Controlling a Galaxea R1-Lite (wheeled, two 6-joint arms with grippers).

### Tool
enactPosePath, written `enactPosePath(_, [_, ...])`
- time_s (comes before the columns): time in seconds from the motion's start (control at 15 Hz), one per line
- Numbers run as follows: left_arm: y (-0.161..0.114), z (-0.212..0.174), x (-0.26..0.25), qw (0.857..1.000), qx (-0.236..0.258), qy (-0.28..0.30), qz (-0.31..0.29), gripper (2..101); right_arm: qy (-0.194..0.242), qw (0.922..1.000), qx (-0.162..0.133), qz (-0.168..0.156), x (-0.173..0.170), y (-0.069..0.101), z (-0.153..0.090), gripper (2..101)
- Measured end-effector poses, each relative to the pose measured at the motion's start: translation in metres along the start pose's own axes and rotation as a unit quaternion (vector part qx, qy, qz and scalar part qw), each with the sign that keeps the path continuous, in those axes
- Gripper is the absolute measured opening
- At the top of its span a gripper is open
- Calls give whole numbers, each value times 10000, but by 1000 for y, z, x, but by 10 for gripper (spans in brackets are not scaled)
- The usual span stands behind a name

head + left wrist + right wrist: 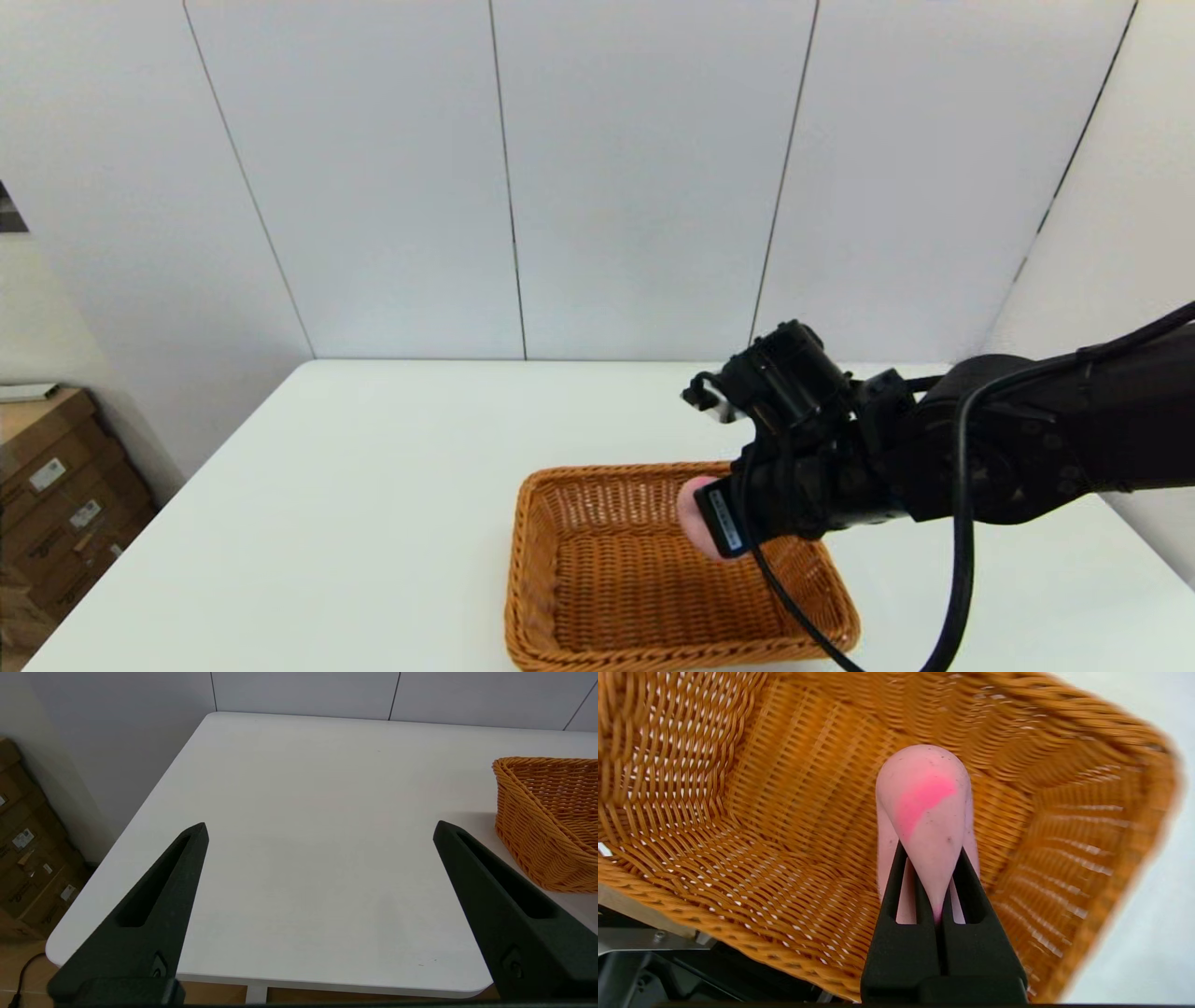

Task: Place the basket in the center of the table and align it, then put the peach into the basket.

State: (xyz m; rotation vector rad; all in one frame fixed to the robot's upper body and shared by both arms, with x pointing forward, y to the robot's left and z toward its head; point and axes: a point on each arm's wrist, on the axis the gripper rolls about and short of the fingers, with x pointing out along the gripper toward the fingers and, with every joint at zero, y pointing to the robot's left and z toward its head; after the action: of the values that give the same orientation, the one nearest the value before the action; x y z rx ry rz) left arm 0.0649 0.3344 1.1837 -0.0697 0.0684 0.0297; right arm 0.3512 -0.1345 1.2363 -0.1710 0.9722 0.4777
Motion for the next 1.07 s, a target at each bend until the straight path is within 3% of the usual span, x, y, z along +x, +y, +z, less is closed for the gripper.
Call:
enactPosePath(0.07, [0, 0, 0, 10000, -2, 0, 0, 978, 61, 10000, -21, -7, 4, 0, -1, 47])
enactPosePath(0.4, [0, 0, 0, 10000, 0, 0, 0, 978, 168, 9999, 5, 13, 12, 1, -3, 462])
enactPosePath(0.6, [0, 0, 0, 10000, -2, 0, 1, 978, 74, 10000, 61, 3, 7, -1, 0, 626])
enactPosePath(0.73, [0, 0, 0, 10000, 0, 0, 1, 978, -46, 9996, 258, -49, -2, -7, 3, 709])
enactPosePath(0.87, [0, 0, 0, 10000, -2, 0, 0, 978, -222, 9981, 549, -174, -14, -25, 8, 771])
enactPosePath(1.07, [0, 0, 0, 10000, -5, -2, 0, 978, -490, 9910, 1123, -539, -37, -72, 10, 835])
